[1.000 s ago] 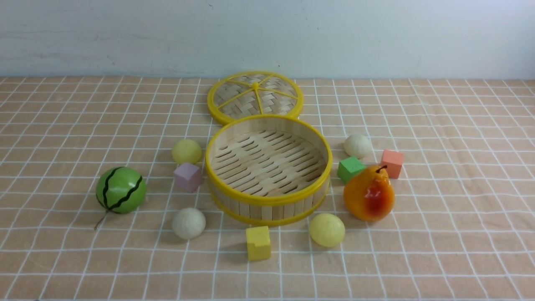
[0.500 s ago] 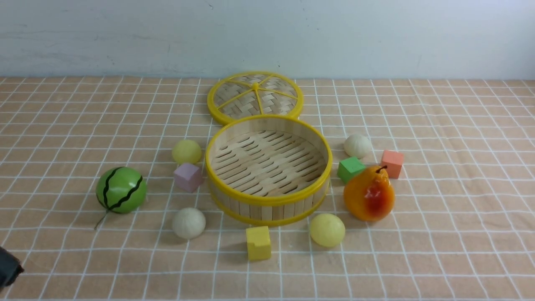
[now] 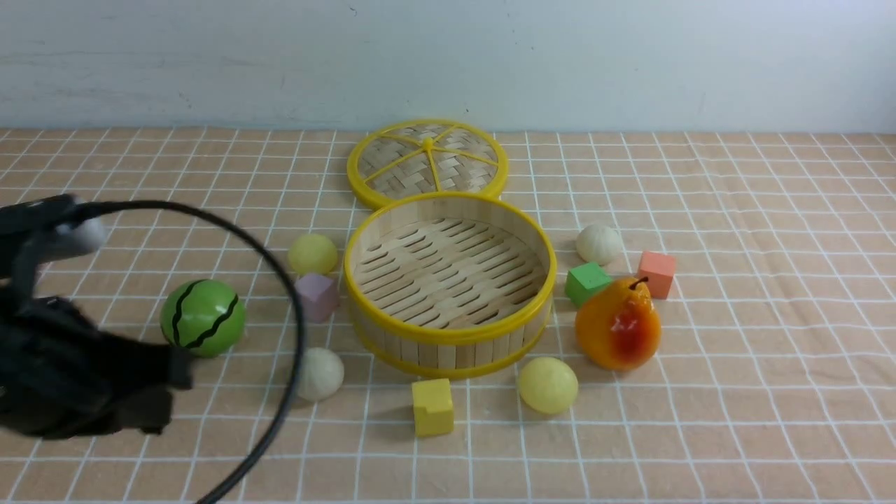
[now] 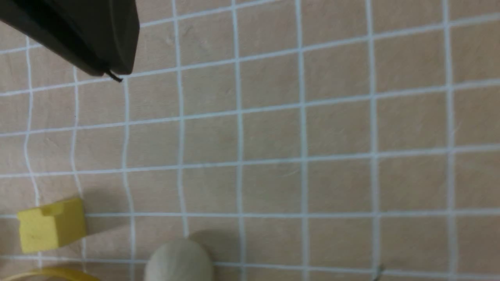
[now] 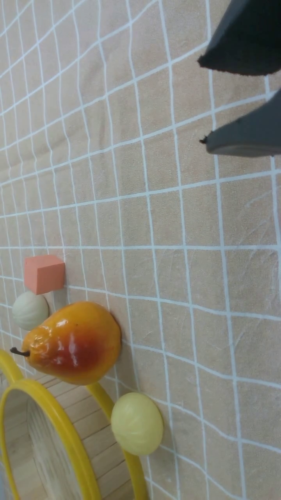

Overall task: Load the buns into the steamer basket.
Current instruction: Use the left arm to grab a steamed stuffed bun

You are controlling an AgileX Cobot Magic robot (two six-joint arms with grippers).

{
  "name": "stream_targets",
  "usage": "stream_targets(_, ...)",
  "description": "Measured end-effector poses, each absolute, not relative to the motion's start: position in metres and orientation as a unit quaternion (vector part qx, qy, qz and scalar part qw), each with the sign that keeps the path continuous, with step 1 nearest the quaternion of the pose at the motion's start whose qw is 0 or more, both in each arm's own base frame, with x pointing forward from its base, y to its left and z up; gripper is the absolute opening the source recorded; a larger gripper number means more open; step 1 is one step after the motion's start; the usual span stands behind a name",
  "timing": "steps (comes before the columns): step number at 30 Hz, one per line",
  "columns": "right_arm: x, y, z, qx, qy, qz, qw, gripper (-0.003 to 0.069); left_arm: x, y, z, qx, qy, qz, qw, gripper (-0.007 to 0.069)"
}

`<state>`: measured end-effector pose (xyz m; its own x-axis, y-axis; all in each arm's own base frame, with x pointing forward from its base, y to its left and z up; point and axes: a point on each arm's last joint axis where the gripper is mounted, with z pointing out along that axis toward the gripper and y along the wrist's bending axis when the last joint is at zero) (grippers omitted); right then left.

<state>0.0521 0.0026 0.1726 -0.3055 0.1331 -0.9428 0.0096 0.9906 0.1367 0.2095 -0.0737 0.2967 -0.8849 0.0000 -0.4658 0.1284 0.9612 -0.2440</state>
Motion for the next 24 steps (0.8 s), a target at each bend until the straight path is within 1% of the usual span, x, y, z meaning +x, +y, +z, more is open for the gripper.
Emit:
stream_targets(2,0.052,0.003,0.173,0.044,0.806,0.053,0.588,0.0241,0.217,-0.086,0.296,0.058,0.962,-0.133,0.23,-0.0013)
stream_targets(4,0.052,0.003,0.173,0.044,0.806,0.053,0.588,0.0241,0.238,-0.11,0.29,0.099,0.965,-0.117,0.214,-0.0013)
stream_targets(6,0.052,0.003,0.173,0.044,0.806,0.053,0.588,0.0241,0.247,-0.117,0.288,0.102,0.966,-0.109,0.21,-0.0013)
stream_targets(8,0.052,0.003,0.173,0.044,0.806,0.053,0.588,0.0241,0.274,-0.125,0.269,0.102,0.974,-0.083,0.185,-0.0013)
stream_targets(9,0.052,0.003,0.173,0.044,0.806,0.053,0.588,0.0241,0.276,-0.125,0.268,0.101,0.974,-0.082,0.186,-0.0013)
stream_targets(13,0.052,0.003,0.173,0.044,0.806,0.053,0.588,0.0241,0.312,-0.135,0.236,0.102,0.98,-0.06,0.157,-0.0009)
stream_targets(14,0.052,0.003,0.173,0.044,0.806,0.053,0.588,0.0241,0.313,-0.135,0.237,0.102,0.98,-0.06,0.159,-0.0008)
stream_targets(15,0.052,0.003,0.173,0.044,0.806,0.053,0.588,0.0241,0.325,-0.136,0.228,0.105,0.981,-0.05,0.154,0.0018)
stream_targets(16,0.052,0.003,0.173,0.044,0.806,0.053,0.588,0.0241,0.326,-0.136,0.227,0.106,0.981,-0.048,0.154,0.0022)
stream_targets(17,0.052,0.003,0.173,0.044,0.806,0.053,0.588,0.0241,0.333,-0.136,0.225,0.107,0.981,-0.041,0.158,0.0061)
stream_targets(18,0.052,0.003,0.173,0.044,0.806,0.053,0.588,0.0241,0.334,-0.135,0.225,0.106,0.981,-0.041,0.159,0.0072)
stream_targets(19,0.052,0.003,0.173,0.044,0.806,0.053,0.588,0.0241,0.339,-0.132,0.224,0.104,0.98,-0.038,0.166,0.0114)
stream_targets(22,0.052,0.003,0.173,0.044,0.806,0.053,0.588,0.0241,0.347,-0.125,0.227,0.092,0.976,-0.042,0.192,0.0209)
stream_targets(23,0.052,0.003,0.173,0.044,0.806,0.053,0.588,0.0241,0.347,-0.126,0.227,0.091,0.976,-0.044,0.193,0.0215)
stream_targets(24,0.052,0.003,0.173,0.044,0.806,0.053,0.588,0.0241,0.35,-0.123,0.227,0.086,0.975,-0.046,0.202,0.0252)
